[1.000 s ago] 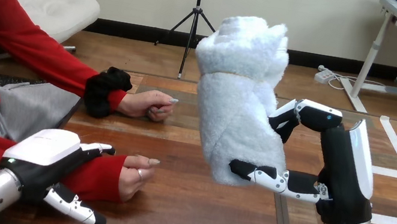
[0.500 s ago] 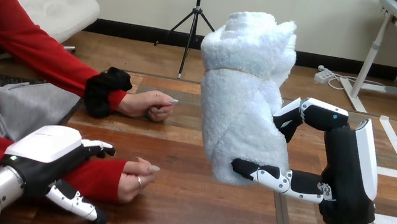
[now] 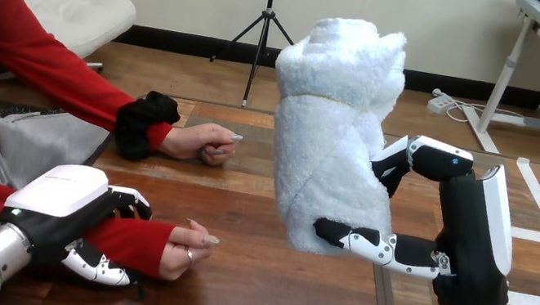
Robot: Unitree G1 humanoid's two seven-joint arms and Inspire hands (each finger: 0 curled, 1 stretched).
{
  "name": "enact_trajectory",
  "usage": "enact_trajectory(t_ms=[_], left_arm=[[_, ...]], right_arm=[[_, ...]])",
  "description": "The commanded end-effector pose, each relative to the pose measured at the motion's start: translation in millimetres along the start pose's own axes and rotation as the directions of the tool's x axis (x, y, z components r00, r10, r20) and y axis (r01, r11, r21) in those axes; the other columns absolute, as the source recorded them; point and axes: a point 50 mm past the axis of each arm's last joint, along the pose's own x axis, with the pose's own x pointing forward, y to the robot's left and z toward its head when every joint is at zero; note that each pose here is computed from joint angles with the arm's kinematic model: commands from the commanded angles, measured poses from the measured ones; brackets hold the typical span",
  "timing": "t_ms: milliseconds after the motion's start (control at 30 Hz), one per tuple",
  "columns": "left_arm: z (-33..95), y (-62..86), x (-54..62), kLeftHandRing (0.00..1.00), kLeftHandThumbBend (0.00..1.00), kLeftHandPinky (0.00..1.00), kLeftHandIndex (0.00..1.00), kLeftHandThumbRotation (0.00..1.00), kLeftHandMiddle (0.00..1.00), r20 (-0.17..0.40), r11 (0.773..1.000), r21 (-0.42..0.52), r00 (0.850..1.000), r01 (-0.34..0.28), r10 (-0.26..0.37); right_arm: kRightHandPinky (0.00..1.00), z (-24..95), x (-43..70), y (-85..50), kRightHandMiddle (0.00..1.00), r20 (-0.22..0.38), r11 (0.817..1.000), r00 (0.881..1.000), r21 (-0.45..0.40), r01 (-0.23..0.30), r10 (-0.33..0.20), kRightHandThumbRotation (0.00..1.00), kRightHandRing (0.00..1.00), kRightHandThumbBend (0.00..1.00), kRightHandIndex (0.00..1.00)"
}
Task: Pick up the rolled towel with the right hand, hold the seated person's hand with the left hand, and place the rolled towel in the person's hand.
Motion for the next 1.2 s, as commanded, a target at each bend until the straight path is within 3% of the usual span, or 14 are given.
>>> enact_trajectory(t_ms=[0,400,1167], left_arm=[[3.4,-5.7,2.1,0.49,0.89,0.48,0.57,0.18,0.53,0.014,1.000,0.002,1.000,-0.003,0.003],[8.7,-2.8,1.7,0.40,0.82,0.39,0.47,0.13,0.45,0.051,0.999,-0.015,0.998,-0.046,0.047],[16.8,8.0,-1.9,0.37,0.78,0.35,0.43,0.12,0.42,0.098,0.994,-0.045,0.990,-0.099,0.103]], right_arm=[[0.23,9.4,18.3,-8.6,0.33,0.085,0.997,0.993,0.010,0.077,-0.077,0.00,0.27,0.80,0.33],[0.23,6.3,16.2,-6.9,0.34,0.060,0.997,0.996,0.004,0.071,-0.071,0.00,0.28,0.79,0.33],[0.24,-1.1,15.0,-2.2,0.35,0.025,0.998,0.998,-0.002,0.061,-0.061,0.00,0.29,0.78,0.34]])
